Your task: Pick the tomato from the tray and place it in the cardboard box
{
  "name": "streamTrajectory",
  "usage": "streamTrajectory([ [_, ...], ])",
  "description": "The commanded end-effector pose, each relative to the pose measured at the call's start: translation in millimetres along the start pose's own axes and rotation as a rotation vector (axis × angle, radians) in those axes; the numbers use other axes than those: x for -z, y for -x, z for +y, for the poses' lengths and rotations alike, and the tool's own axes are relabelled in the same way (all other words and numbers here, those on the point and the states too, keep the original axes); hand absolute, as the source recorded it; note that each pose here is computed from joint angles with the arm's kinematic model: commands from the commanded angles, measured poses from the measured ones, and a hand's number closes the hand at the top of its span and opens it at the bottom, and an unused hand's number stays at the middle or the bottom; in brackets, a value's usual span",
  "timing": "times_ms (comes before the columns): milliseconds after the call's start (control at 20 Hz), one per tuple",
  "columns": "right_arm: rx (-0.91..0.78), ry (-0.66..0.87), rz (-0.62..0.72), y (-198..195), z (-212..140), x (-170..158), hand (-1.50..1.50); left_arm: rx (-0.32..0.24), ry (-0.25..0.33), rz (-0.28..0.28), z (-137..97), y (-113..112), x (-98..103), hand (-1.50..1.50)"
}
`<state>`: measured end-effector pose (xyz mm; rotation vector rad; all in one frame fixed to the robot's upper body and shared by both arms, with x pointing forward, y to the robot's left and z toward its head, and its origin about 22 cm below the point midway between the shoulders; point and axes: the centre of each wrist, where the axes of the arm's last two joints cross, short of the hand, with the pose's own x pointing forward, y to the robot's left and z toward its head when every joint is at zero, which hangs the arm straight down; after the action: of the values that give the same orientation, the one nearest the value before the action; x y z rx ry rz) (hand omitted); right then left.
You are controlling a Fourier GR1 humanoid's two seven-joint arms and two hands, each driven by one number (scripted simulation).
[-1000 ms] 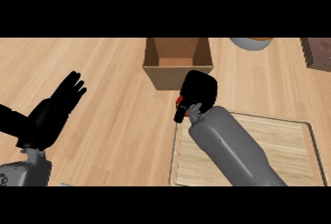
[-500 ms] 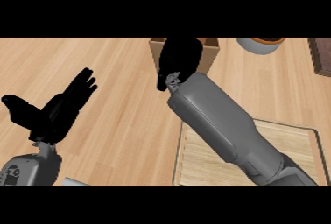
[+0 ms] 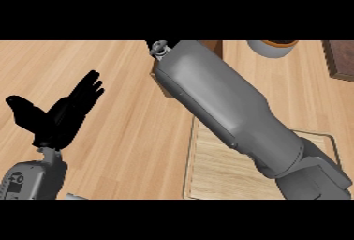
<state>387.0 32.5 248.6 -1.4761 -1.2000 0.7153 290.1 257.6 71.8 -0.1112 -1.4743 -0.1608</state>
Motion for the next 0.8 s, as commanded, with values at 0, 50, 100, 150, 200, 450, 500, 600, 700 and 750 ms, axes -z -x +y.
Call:
streamTrajectory([
  [0,-0.002,0.094,0.25,-18.1,-22.3,2.5,1.5,-0.008,-0.028,0.008,0.8,2.1,-0.3,0.0],
  [50,0.003,0.103,0.261,-21.4,-30.6,4.4,1.5,-0.005,-0.019,0.02,3.2,4.2,1.8,0.0],
  [100,0.012,0.129,0.274,-24.9,-37.3,3.4,1.5,0.0,-0.019,0.003,3.3,2.0,2.3,0.0],
  [150,0.007,0.114,0.296,-22.9,-31.9,7.3,1.5,-0.008,-0.012,0.008,0.9,2.5,1.2,0.0],
  [200,0.012,0.129,0.301,-23.7,-34.2,11.6,1.5,-0.002,-0.044,0.001,5.3,-2.6,2.2,0.0],
  [450,-0.043,0.098,0.341,-26.7,-37.5,20.6,1.5,0.001,-0.059,0.007,9.2,8.2,-2.4,0.0],
  [500,-0.054,0.095,0.346,-25.6,-32.8,21.1,1.5,-0.018,-0.064,0.011,7.7,8.6,3.1,0.0],
  [600,-0.051,0.084,0.363,-22.9,-27.2,27.2,1.5,-0.008,-0.053,-0.007,11.2,-2.6,-0.2,0.0],
  [700,-0.028,0.097,0.348,-21.6,-21.7,26.8,1.5,-0.004,-0.076,0.01,16.9,6.8,-4.0,0.0],
  [750,-0.02,0.108,0.334,-23.1,-26.0,29.5,1.5,-0.01,-0.07,-0.009,10.4,6.6,0.3,0.0],
])
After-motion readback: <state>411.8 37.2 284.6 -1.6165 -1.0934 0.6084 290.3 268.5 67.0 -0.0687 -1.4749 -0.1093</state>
